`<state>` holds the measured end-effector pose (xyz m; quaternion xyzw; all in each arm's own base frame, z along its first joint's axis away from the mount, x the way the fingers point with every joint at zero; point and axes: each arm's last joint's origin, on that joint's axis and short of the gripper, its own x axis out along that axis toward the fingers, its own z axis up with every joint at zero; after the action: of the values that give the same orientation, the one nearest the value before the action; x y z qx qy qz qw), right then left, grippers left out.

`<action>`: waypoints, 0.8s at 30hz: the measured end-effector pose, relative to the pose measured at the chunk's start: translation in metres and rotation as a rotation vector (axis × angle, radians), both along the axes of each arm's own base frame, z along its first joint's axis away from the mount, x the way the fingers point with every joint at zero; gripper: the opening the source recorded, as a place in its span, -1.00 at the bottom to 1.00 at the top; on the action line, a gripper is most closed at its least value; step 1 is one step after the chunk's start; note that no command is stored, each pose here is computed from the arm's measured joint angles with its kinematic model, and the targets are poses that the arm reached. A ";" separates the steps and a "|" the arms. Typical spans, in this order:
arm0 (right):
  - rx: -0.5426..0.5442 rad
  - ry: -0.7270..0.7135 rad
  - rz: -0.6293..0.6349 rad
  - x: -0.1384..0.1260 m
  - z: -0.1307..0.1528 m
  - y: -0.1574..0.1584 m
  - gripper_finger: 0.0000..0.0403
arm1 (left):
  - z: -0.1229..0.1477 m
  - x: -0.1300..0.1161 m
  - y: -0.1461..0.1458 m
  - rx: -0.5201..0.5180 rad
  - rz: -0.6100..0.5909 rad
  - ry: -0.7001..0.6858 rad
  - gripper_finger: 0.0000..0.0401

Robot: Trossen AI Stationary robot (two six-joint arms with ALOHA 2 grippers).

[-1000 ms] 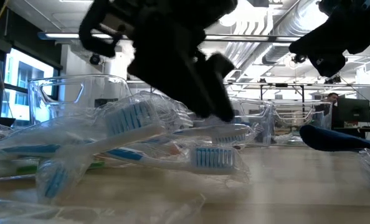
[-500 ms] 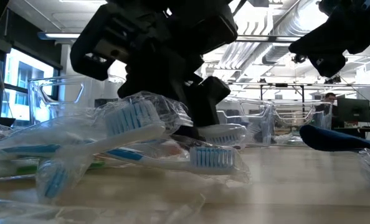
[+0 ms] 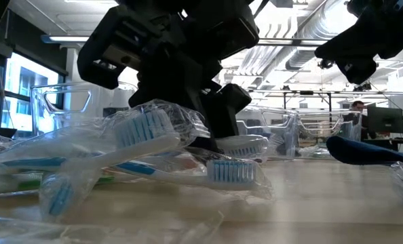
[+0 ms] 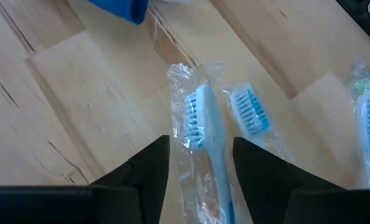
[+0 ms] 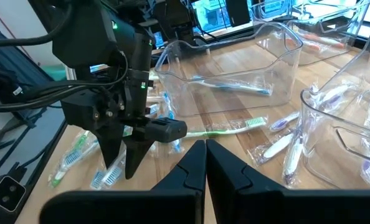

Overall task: Pick & Place Toothbrushes
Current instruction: Put the blue toothbrush into the bottom transparent bin

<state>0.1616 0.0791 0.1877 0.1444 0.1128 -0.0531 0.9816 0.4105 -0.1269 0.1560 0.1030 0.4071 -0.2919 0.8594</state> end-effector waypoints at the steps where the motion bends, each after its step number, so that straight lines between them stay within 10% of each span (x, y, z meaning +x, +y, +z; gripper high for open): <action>1: 0.000 0.000 0.000 0.000 0.000 0.000 -0.98 | 0.000 0.000 0.000 0.000 0.000 0.001 -0.14; 24: 0.000 0.000 0.000 0.000 0.000 0.000 -0.98 | 0.000 0.000 0.000 0.002 0.004 -0.006 -0.69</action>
<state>0.1616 0.0791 0.1876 0.1442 0.1129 -0.0530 0.9817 0.4109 -0.1267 0.1564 0.1041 0.4050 -0.2894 0.8611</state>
